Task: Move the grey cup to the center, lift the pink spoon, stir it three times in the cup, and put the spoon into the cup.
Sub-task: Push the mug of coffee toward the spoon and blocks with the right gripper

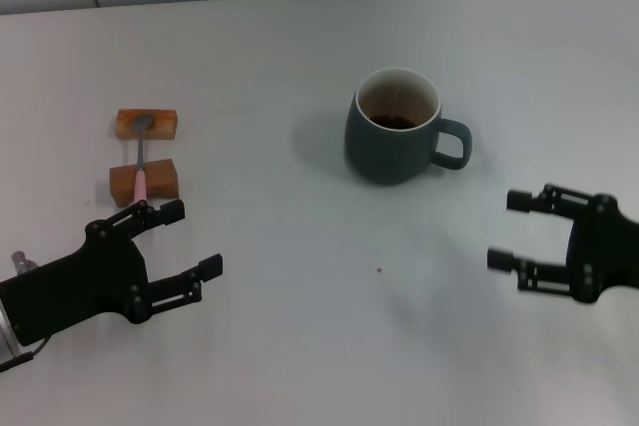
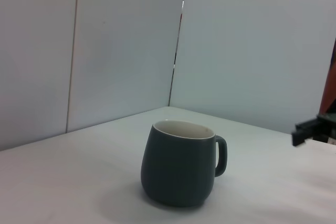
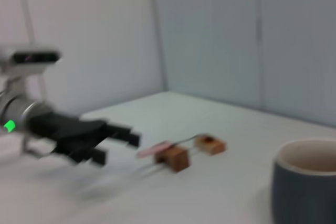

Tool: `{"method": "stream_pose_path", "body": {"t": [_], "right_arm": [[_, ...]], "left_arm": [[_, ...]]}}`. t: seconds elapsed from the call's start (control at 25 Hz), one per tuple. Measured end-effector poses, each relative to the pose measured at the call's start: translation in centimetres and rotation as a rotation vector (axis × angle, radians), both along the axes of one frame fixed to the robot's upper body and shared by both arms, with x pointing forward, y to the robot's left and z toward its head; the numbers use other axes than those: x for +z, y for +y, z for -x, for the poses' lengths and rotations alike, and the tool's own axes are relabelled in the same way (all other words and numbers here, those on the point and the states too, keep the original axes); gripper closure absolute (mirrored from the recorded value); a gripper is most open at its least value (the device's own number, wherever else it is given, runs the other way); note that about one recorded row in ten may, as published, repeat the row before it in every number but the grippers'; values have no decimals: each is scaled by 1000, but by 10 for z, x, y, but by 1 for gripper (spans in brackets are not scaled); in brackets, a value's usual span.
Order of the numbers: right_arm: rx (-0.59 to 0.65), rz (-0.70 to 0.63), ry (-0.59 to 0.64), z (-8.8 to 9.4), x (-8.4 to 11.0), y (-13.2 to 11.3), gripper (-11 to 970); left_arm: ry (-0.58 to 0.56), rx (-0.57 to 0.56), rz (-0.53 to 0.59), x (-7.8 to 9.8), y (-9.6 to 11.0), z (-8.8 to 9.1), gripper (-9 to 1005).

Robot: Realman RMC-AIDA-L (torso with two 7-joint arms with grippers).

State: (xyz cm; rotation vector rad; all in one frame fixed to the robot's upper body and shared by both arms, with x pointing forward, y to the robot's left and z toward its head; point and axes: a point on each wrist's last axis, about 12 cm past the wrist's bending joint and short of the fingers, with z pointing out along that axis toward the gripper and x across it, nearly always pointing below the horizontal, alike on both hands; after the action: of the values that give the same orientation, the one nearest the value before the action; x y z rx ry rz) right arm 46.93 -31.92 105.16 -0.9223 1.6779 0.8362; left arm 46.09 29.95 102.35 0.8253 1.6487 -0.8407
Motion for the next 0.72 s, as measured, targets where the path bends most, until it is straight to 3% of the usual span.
{"method": "stream_pose_path", "body": {"t": [0.2, 0.44, 0.72], "right_arm": [[-81, -39, 7, -10, 5, -4, 183], [-163, -55, -58, -17, 11, -11, 355], [-264, -44, -124, -30, 14, -16, 679]], "left_arm": [[0, 0, 0, 0, 0, 0, 142], [1, -1, 3, 0, 0, 1, 143], [-2, -4, 9, 1, 0, 2, 144]]}}
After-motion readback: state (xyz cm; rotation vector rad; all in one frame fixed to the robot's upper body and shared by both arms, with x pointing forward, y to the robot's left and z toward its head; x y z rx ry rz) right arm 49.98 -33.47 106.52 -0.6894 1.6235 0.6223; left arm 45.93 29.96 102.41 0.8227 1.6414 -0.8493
